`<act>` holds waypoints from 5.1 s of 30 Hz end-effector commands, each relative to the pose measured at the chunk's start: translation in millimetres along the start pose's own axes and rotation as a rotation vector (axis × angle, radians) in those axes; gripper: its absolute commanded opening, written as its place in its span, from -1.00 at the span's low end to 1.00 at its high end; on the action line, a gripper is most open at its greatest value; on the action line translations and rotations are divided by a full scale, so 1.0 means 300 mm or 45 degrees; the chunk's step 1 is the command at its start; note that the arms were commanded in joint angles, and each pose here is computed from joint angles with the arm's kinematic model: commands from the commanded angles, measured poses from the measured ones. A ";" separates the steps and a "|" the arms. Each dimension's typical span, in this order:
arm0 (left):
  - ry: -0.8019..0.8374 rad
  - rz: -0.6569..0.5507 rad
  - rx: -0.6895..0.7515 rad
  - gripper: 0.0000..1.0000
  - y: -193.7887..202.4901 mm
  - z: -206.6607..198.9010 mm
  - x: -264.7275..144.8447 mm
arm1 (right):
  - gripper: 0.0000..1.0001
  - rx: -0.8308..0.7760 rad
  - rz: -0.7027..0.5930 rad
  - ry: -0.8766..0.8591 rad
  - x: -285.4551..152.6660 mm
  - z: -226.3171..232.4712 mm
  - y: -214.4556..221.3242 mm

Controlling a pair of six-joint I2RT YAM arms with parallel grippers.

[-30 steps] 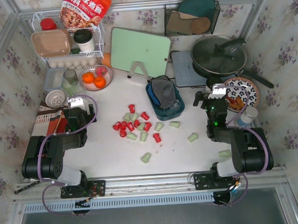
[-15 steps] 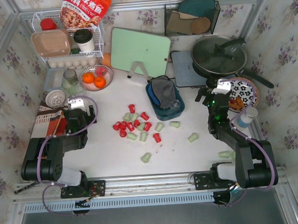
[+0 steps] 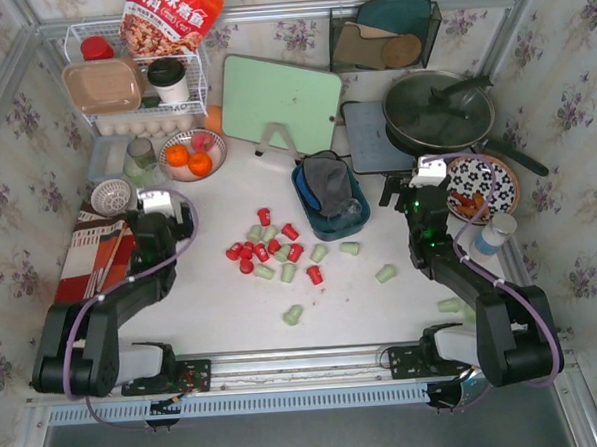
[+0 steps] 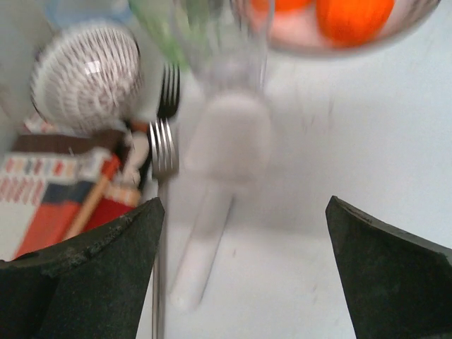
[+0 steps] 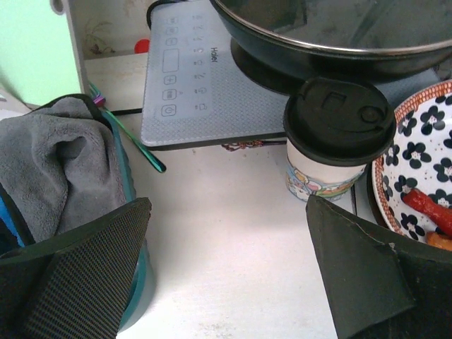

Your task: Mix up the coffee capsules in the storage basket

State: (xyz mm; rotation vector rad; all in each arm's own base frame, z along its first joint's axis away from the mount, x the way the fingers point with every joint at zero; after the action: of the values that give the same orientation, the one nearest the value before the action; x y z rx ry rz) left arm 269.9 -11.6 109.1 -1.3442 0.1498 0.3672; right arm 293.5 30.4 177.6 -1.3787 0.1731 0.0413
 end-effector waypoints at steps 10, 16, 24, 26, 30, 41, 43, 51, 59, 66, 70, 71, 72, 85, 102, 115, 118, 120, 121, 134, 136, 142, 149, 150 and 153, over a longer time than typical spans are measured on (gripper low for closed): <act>-0.267 0.150 -0.317 0.99 -0.297 0.091 -0.135 | 1.00 -0.130 -0.039 -0.049 -0.002 0.080 -0.019; -0.486 0.526 -0.572 1.00 -0.424 0.127 -0.260 | 1.00 -0.221 -0.015 -0.045 -0.010 0.161 0.036; 0.083 0.731 -0.498 1.00 -0.547 0.067 -0.326 | 1.00 -0.232 0.162 -0.052 -0.021 0.263 0.045; 0.247 0.701 -0.483 0.99 -0.565 0.059 -0.371 | 1.00 -0.232 0.190 -0.048 -0.030 0.276 0.046; 0.432 0.607 -0.402 1.00 -0.572 0.071 -0.457 | 1.00 -0.201 0.227 -0.090 -0.051 0.306 0.036; 0.465 0.423 -0.373 1.00 -0.444 0.085 -0.548 | 0.99 -0.169 0.377 -0.306 -0.099 0.451 0.117; 0.464 0.426 -0.377 0.99 -0.436 0.084 -0.550 | 0.96 -0.221 0.406 -0.286 -0.099 0.458 0.146; 0.540 0.383 -0.419 0.99 -0.444 0.078 -0.589 | 0.81 -0.595 0.477 -0.135 -0.079 0.409 0.189; 0.558 0.324 -0.438 0.99 -0.449 0.086 -0.624 | 0.60 -0.818 0.523 -0.117 -0.045 0.399 0.221; 0.586 0.301 -0.455 1.00 -0.453 0.085 -0.641 | 0.27 -0.868 0.554 -0.092 -0.011 0.410 0.264; 0.599 0.288 -0.457 0.99 -0.456 0.085 -0.648 | 0.04 -0.883 0.553 -0.069 -0.003 0.407 0.278; 0.600 0.286 -0.457 0.99 -0.456 0.085 -0.649 | -0.03 -0.889 0.551 -0.062 -0.002 0.406 0.278; 0.601 0.283 -0.459 0.99 -0.457 0.086 -0.651 | -0.08 -0.890 0.547 -0.057 -0.001 0.405 0.277; 0.624 0.295 -0.445 0.99 -0.466 0.084 -0.659 | -1.00 -0.822 0.523 -0.041 0.010 0.447 0.214; 0.619 0.308 -0.448 1.00 -0.463 0.080 -0.647 | -1.00 -0.482 0.280 -0.108 -0.107 0.459 -0.079; 0.611 0.300 -0.450 1.00 -0.455 0.082 -0.652 | -1.00 -0.250 0.191 0.033 -0.220 0.315 -0.213; 0.612 0.299 -0.453 0.99 -0.454 0.082 -0.654 | -1.00 -0.195 0.231 0.115 -0.234 0.265 -0.194; 0.616 0.297 -0.451 0.99 -0.453 0.082 -0.656 | -1.00 -0.140 0.270 0.222 -0.221 0.197 -0.177; 0.617 0.294 -0.453 0.99 -0.454 0.082 -0.657 | -1.00 -0.112 0.291 0.242 -0.221 0.177 -0.164; 0.628 0.234 -0.457 1.00 -0.443 0.088 -0.686 | -1.00 0.360 0.446 0.616 -0.187 -0.079 0.002; 0.631 0.230 -0.458 1.00 -0.443 0.088 -0.689 | -1.00 0.379 0.477 0.677 -0.168 -0.096 0.016; 0.642 0.222 -0.453 0.99 -0.446 0.088 -0.695 | -1.00 0.495 0.563 0.826 -0.105 -0.160 0.042; 0.653 0.218 -0.445 1.00 -0.448 0.086 -0.700 | -1.00 0.667 0.691 0.763 -0.019 -0.231 0.044; 0.652 0.221 -0.445 1.00 -0.447 0.085 -0.698 | -1.00 0.670 0.701 0.774 -0.010 -0.237 0.042; 0.652 0.227 -0.445 0.99 -0.447 0.085 -0.697 | -0.94 0.668 0.747 0.827 0.021 -0.254 0.051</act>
State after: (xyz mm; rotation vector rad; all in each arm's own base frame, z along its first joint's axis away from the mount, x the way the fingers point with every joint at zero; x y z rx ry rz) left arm 114.7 -45.5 299.1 -1.7502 0.6711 0.2333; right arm 280.7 -40.8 149.5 -0.7877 1.0408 0.0000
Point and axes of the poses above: each gripper's point midway between its finger pads, its own x axis out along the fingers, its own z axis along the line the jaws close on, y = z × x, the point moved 10 cm from there along -x, back along the fingers, and after that the axes turned 5 degrees about x, right-handed, at the moved point
